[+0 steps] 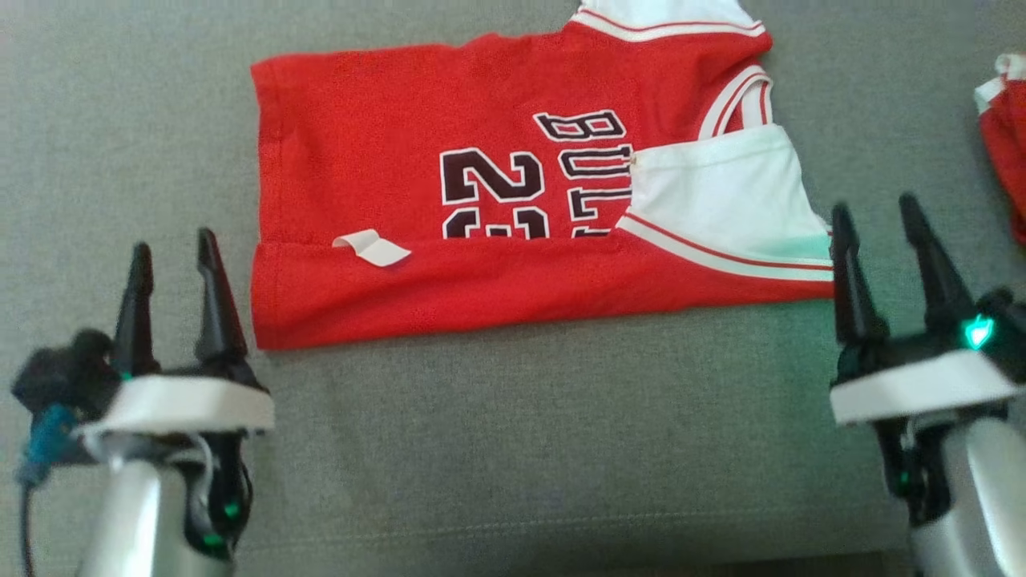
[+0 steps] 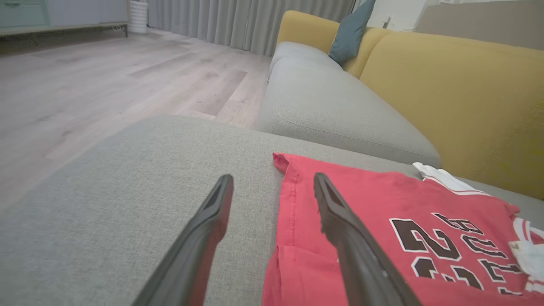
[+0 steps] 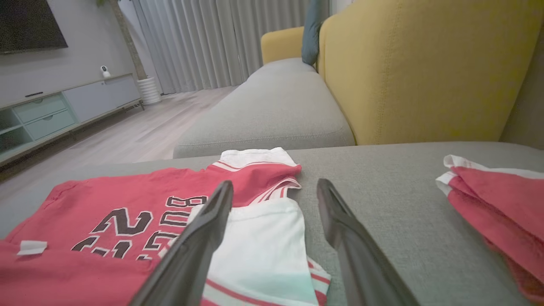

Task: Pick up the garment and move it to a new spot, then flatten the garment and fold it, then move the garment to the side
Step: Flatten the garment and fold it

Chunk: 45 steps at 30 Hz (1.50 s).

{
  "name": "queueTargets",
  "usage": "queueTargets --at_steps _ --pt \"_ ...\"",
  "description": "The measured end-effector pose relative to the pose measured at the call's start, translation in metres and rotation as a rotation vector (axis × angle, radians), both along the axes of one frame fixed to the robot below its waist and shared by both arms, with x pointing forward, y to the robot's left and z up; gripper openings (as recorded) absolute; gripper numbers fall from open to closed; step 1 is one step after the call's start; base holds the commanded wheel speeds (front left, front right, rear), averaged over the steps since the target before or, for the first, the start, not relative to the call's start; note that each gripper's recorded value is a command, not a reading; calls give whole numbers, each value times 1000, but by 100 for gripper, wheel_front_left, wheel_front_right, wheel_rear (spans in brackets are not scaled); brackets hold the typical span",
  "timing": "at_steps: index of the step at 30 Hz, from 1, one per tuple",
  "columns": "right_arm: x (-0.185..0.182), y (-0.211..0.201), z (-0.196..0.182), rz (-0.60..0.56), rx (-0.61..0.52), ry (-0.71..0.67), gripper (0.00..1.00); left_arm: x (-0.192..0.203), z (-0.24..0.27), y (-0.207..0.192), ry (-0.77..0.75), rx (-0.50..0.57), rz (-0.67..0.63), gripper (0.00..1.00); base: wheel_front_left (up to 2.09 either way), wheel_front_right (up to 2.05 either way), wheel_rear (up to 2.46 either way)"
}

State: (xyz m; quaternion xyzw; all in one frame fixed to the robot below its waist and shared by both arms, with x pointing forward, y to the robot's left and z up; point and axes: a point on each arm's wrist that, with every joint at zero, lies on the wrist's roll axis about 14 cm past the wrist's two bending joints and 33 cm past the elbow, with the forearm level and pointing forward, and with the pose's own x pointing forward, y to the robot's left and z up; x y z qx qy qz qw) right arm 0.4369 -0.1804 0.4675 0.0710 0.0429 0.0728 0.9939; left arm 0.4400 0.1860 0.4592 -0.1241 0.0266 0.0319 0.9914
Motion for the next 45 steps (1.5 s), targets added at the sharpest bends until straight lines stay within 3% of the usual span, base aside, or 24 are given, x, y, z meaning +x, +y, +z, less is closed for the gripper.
queueTargets --at_steps 11,22,30,41,42,43,44,45 --pt "-49 9 3 -14 8 18 100 -44 6 -14 -10 111 -49 100 0 0 0" --pt "-52 5 1 -29 7 35 100 -48 -1 -21 13 111 -85 100 0 0 0" --pt "-49 -10 -61 -56 -20 295 100 -45 -70 -44 303 59 -215 100 0 0 0" --pt "-26 -9 -105 -35 -1 512 100 -22 -104 -41 464 -23 -254 100 0 0 0" --pt "-25 -8 -106 -34 12 517 73 -22 -105 -41 472 -19 -261 100 0 0 0" --pt "-24 -7 -106 -32 19 524 29 -22 -106 -43 481 -18 -273 75 0 0 0" --pt "-24 -7 -106 -30 21 526 0 -22 -106 -43 484 -14 -280 15 0 0 0" --pt "-23 -6 -106 -29 32 530 0 -23 -106 -42 490 -8 -283 0 0 0 0"
